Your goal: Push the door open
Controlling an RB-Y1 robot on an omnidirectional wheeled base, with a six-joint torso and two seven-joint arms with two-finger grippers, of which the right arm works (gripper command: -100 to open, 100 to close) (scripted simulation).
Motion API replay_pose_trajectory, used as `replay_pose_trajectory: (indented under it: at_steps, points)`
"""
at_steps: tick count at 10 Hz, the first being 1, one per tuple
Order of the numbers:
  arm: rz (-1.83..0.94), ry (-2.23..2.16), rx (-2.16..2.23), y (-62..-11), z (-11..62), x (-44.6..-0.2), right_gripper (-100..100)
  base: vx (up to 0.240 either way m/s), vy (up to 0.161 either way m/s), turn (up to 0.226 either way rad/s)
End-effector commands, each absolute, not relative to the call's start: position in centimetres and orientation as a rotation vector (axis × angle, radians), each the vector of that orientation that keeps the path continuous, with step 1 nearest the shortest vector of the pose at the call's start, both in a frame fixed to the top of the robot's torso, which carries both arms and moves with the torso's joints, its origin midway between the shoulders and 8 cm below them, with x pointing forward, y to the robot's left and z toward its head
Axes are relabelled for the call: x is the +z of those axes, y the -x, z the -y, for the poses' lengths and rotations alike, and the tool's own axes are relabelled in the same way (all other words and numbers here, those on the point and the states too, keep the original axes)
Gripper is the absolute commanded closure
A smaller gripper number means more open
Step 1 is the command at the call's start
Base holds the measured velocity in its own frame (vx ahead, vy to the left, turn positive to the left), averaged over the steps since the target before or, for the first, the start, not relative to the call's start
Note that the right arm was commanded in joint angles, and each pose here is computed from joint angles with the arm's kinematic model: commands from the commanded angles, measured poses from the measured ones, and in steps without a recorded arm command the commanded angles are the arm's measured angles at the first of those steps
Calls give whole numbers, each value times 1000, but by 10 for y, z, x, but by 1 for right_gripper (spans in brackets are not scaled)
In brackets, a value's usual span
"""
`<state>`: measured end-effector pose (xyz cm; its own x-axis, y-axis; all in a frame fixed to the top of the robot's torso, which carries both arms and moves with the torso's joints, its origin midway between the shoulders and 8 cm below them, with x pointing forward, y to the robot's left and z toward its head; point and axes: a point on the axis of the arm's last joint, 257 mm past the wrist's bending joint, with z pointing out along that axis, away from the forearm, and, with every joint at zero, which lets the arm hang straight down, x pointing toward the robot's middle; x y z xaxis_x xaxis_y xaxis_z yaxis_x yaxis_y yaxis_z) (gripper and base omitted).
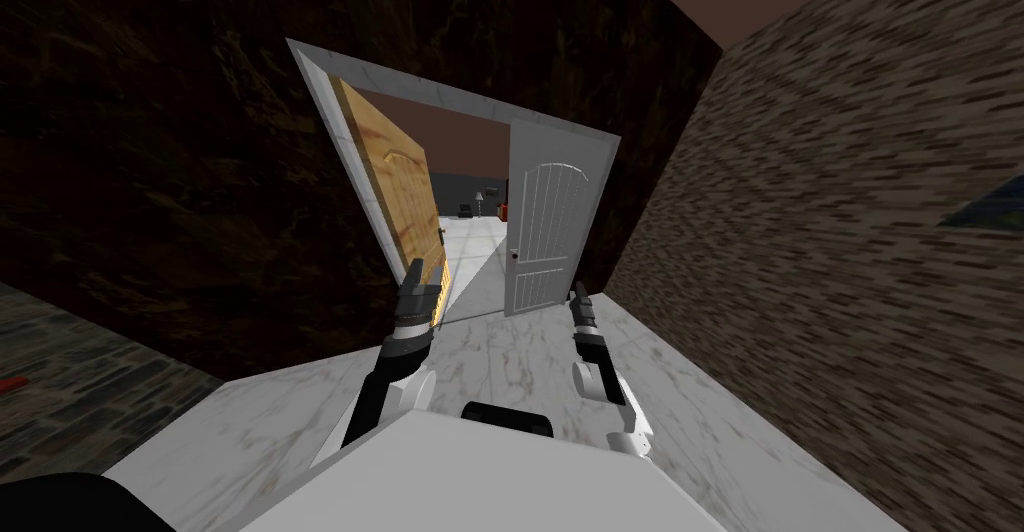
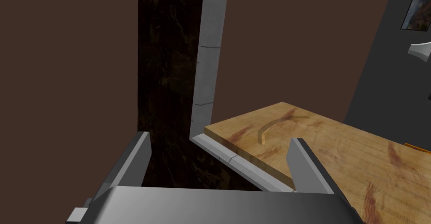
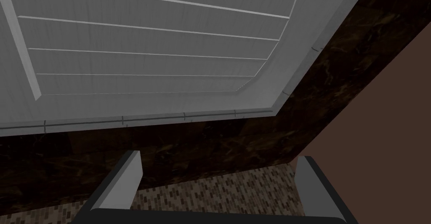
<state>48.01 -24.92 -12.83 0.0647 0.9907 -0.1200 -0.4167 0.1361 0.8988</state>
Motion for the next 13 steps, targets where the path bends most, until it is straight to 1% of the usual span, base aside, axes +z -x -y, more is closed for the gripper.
replay_pose_trajectory:
  at_steps: [1,2,6,7,11,12,13]
  points:
    - [-926,-817,1271,-490,245,-133,-100,46,-8,59]
    - [-943,-834,1263,-492,246,-144,-100,48,-7,42]
    - [-971,-858,1281,-518,237,-159,-100,60,0,73]
    - [-991,-877,1271,-519,237,-172,-100,68,-9,40]
    - [-1008,-891,1284,-535,230,-179,-100,35,-6,41]
    - [-1023,-906,1276,-535,231,-189,-100,44,-3,44]
    - [-1023,-906,1287,-544,227,-188,-100,64,-5,69]
